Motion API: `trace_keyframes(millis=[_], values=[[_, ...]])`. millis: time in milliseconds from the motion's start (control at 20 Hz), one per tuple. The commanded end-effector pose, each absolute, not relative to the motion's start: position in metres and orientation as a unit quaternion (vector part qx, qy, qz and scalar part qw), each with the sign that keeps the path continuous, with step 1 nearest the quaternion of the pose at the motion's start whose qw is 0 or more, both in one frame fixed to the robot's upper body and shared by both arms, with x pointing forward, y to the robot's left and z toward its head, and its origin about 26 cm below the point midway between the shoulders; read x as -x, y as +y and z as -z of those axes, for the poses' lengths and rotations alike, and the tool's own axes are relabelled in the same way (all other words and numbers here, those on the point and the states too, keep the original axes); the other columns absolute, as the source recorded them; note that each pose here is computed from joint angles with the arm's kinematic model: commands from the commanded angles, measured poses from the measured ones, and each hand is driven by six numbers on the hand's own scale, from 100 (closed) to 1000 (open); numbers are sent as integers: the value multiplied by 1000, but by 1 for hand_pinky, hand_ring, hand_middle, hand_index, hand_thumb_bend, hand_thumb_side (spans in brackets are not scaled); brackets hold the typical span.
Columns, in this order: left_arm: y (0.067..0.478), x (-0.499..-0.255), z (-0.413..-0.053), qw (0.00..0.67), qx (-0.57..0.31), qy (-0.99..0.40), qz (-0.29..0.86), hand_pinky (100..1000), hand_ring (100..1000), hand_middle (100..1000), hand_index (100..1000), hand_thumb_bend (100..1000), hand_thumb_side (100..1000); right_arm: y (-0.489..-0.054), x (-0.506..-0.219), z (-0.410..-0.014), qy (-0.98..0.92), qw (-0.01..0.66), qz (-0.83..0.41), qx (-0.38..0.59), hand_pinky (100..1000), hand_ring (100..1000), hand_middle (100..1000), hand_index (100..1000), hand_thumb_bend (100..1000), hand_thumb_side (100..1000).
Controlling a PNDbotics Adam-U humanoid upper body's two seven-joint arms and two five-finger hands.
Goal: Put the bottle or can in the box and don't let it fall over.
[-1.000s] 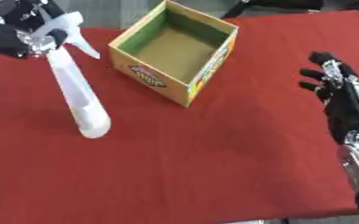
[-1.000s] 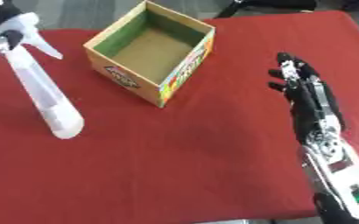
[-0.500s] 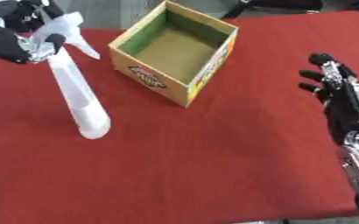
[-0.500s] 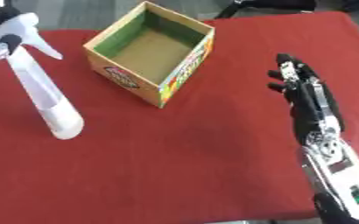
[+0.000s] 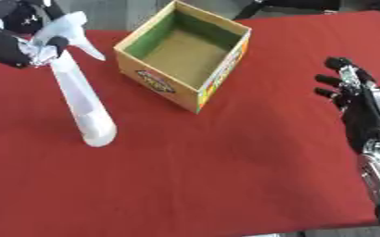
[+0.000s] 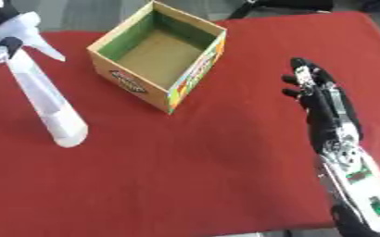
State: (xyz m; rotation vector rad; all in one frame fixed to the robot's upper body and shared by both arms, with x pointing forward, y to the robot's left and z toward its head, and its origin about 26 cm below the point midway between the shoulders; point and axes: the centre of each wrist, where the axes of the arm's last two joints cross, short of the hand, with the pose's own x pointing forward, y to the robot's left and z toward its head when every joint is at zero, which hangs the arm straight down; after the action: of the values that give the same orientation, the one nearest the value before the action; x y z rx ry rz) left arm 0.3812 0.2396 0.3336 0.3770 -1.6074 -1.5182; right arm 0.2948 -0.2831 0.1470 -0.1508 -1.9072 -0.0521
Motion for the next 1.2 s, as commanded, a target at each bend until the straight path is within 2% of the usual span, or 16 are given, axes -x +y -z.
trace_keyframes(millis=[50, 700, 1200], values=[[241, -376, -350, 419, -164, -660, 602, 591, 372, 536, 621, 100, 110, -284, -294, -152, -820, 568, 16, 67, 806, 825, 876, 824, 100, 694], [240, -373, -357, 393, -186, -682, 588, 571, 340, 461, 526, 100, 100, -285, -294, -153, -821, 567, 15, 66, 807, 826, 876, 825, 100, 682], [240, -370, -369, 383, -183, -709, 564, 564, 324, 443, 507, 100, 100, -286, -294, -152, -820, 568, 16, 68, 808, 826, 876, 826, 100, 683]])
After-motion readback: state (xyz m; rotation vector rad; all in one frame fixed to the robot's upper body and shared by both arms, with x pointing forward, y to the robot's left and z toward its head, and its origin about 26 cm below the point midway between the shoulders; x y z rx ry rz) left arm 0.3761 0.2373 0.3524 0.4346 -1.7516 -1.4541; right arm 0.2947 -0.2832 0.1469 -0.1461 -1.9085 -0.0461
